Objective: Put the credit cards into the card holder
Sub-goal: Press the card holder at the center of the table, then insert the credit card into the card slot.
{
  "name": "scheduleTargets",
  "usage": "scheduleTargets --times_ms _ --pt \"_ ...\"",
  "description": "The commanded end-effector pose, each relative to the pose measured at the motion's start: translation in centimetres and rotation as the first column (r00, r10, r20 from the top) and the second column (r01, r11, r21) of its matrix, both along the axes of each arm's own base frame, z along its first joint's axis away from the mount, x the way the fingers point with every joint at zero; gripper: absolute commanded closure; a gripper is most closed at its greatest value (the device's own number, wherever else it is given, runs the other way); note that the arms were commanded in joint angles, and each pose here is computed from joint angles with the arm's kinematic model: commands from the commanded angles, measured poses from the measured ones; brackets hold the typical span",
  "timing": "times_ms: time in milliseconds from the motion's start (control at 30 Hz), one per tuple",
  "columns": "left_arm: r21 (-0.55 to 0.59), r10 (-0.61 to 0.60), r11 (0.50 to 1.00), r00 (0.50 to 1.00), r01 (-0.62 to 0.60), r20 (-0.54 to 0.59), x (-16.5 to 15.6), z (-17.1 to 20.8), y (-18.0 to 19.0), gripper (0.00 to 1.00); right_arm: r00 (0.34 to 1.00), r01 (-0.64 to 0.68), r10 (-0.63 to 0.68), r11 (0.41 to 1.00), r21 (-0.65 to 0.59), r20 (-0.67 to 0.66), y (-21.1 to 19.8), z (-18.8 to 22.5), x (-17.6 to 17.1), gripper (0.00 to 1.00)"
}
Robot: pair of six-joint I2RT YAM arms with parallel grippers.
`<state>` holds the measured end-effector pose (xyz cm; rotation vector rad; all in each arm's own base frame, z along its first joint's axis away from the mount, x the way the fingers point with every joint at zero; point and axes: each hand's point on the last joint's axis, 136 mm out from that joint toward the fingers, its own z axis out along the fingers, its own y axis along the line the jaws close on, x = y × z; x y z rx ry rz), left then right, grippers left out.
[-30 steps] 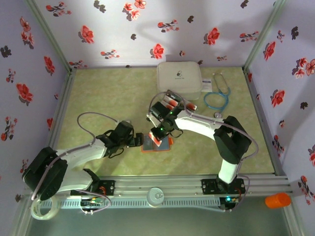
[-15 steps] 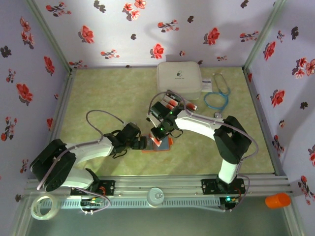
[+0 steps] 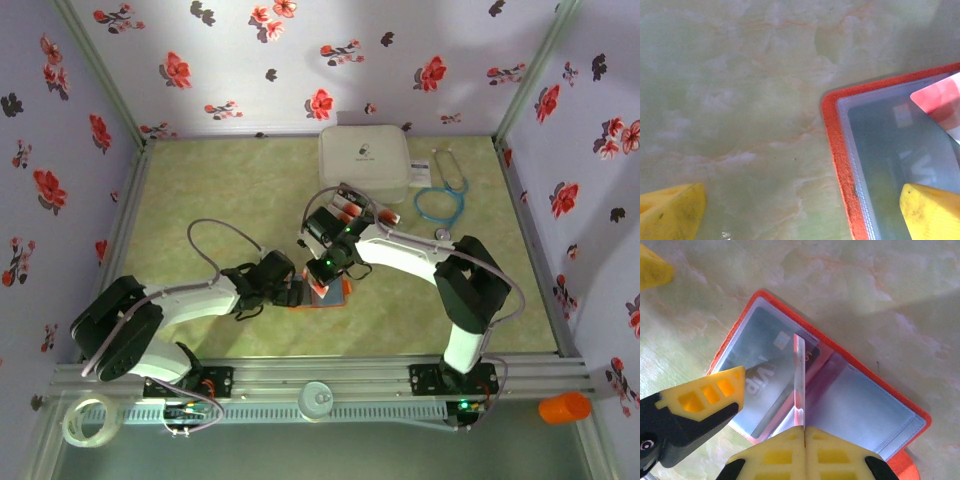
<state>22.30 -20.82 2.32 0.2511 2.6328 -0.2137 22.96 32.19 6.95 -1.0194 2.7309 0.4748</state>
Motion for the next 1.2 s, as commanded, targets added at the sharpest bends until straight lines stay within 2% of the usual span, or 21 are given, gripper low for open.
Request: scheduleTargets --times_ms 0,167,333,533,700,900,1167 --pt "0.067 -0.002 0.998 1.000 0.002 -0.003 -0.2 -0.3 0.9 0.00 1.000 -0.002 0.002 1.000 -0.013 -0.020 -0.4 0.5 -0.6 1.00" --pt "0.074 0.014 0.997 1.000 -0.014 -0.002 -0.4 -0.4 1.3 0.00 0.999 0.053 -0.053 0.997 0.064 0.002 -0.7 2.9 0.3 1.00" --pt "0.072 0.018 0.997 1.000 -0.018 0.003 -0.3 -0.3 1.3 0.00 0.983 0.184 -0.184 0.961 0.207 -0.018 -1.1 4.4 1.2 1.00" --pt "0.070 0.020 0.997 1.000 -0.020 0.004 -0.4 -0.3 1.3 0.00 0.944 0.322 -0.327 0.879 0.351 -0.046 -1.2 4.8 1.6 1.00" --pt "0.067 0.025 0.997 1.000 -0.025 0.004 -0.4 -0.4 1.3 0.00 0.904 0.410 -0.417 0.776 0.479 -0.098 -0.9 4.6 1.9 1.00" --pt "0.068 0.026 0.997 1.000 -0.027 0.003 -0.5 -0.4 1.3 0.00 0.856 0.481 -0.503 0.686 0.545 -0.122 -1.9 3.7 2.1 1.00" --pt "0.067 0.027 0.997 1.000 -0.027 0.001 -0.5 -0.5 1.3 0.00 0.831 0.515 -0.534 0.635 0.576 -0.155 -2.2 2.5 1.7 1.00"
